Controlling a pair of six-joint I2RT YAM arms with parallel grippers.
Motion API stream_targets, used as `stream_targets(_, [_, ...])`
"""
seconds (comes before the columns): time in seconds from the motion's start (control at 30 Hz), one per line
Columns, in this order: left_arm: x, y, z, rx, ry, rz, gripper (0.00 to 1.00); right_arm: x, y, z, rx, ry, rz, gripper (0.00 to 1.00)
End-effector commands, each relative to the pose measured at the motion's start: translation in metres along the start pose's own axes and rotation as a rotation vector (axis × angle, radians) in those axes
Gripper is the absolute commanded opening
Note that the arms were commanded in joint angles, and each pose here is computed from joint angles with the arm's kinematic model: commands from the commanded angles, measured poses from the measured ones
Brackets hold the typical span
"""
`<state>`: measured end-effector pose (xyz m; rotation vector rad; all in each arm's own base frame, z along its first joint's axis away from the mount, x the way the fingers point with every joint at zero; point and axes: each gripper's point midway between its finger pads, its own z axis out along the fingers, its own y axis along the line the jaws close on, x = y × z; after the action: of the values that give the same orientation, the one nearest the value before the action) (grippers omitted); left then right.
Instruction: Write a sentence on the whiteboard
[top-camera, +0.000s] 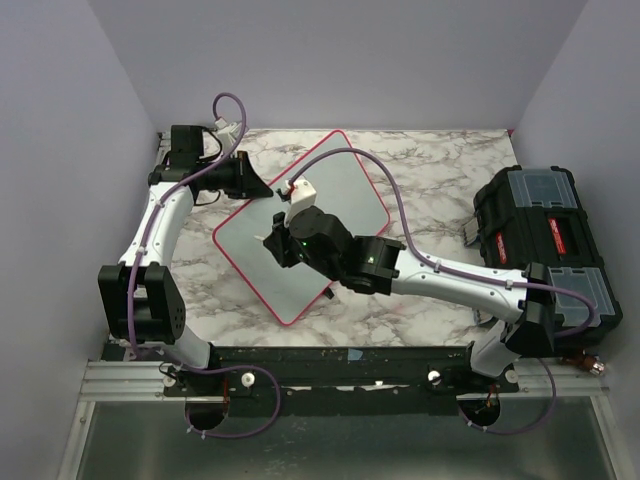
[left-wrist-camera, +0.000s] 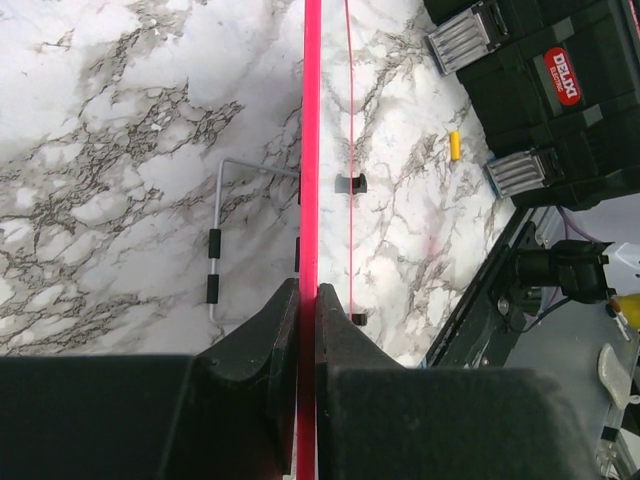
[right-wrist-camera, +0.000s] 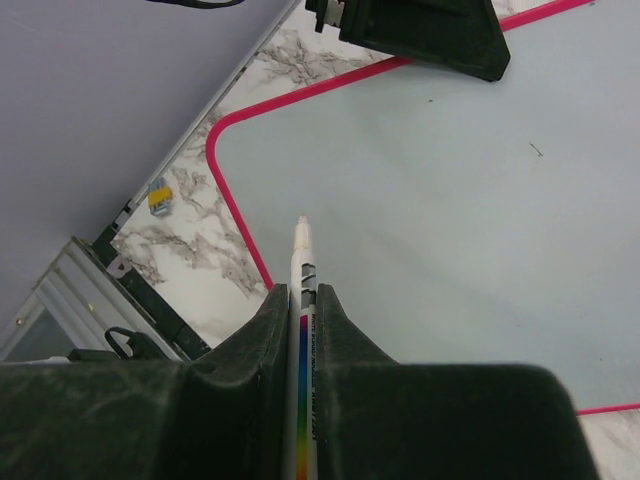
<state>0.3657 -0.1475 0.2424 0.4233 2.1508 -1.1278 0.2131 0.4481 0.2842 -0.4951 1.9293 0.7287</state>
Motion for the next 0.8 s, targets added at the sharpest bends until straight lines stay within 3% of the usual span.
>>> stream_targets(0.0, [-0.003, -0.015, -0.001, 0.000, -0.001, 0.094, 0.00, -0.006, 0.017, 0.007, -0.038, -0.030, -0.017, 0.01])
stream_targets(0.77, [0.005, -0.025, 0.006, -0.017, 0.029, 0.133, 0.00, -0.011, -0.002, 0.034, 0.127, -0.104, -0.027, 0.01])
